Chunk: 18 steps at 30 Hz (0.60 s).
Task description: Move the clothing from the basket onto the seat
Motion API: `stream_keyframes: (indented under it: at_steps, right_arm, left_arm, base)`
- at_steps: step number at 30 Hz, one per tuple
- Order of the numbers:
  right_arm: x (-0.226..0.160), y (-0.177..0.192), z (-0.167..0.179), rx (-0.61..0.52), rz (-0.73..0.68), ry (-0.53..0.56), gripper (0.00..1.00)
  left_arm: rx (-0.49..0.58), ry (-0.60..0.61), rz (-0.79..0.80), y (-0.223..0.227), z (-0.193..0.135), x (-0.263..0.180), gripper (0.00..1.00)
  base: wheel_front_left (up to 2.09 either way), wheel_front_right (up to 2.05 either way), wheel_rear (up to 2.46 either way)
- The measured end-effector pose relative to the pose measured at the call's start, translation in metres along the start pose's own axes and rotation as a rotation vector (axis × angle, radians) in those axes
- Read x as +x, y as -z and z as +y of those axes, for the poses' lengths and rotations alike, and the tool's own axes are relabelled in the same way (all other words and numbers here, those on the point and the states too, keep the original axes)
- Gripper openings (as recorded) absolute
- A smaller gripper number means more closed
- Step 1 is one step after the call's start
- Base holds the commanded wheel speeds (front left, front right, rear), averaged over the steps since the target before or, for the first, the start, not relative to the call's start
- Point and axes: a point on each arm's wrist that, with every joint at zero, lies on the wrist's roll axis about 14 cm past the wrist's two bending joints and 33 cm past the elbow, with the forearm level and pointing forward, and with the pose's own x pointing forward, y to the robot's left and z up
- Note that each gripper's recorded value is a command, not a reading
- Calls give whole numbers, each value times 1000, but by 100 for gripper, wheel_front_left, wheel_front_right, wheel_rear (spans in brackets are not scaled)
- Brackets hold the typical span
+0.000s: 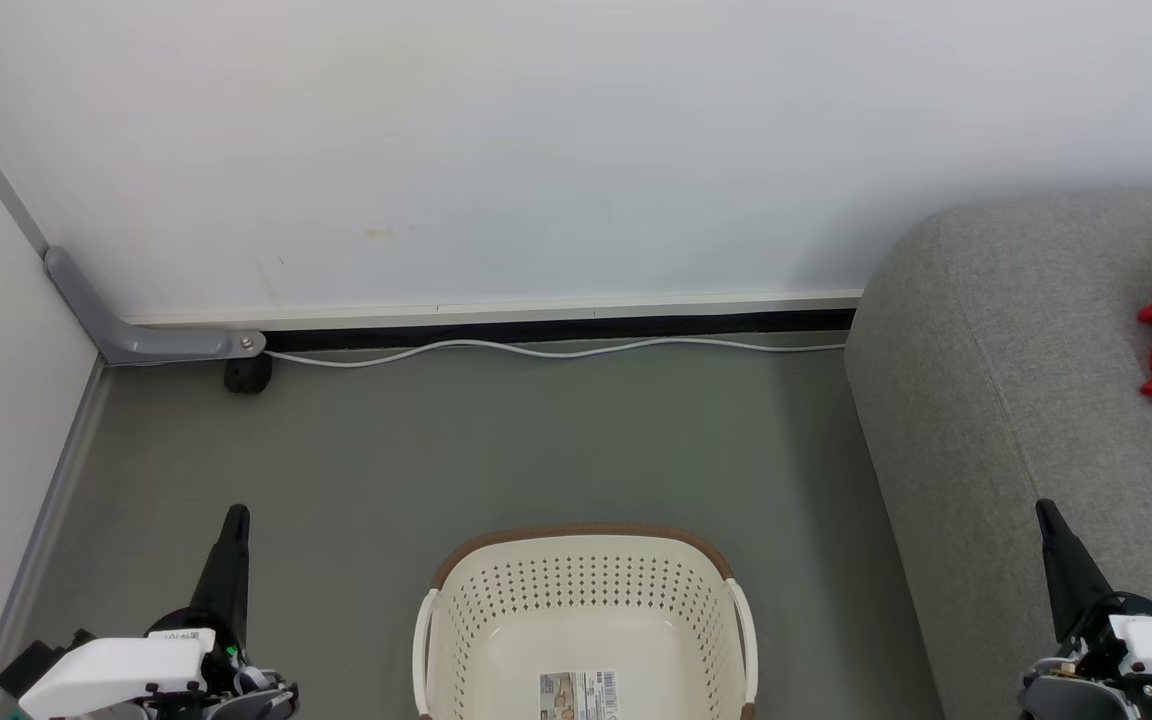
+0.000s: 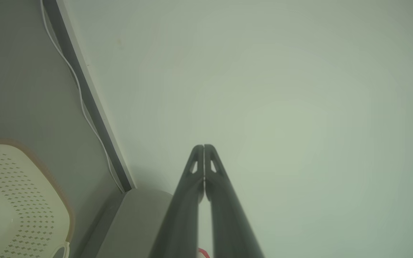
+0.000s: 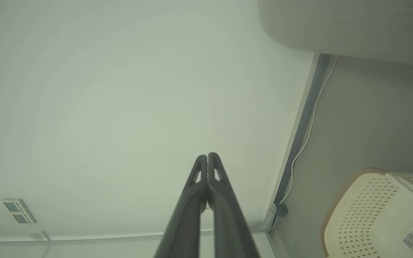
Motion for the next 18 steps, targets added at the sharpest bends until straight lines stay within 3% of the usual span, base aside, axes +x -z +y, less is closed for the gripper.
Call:
stream_keyframes:
  at_steps: [18]
  right_arm:
    - [0, 0, 0, 0, 0, 0, 0]
  left_arm:
    - [0, 0, 0, 0, 0, 0, 0]
  base:
    - [0, 0, 0]
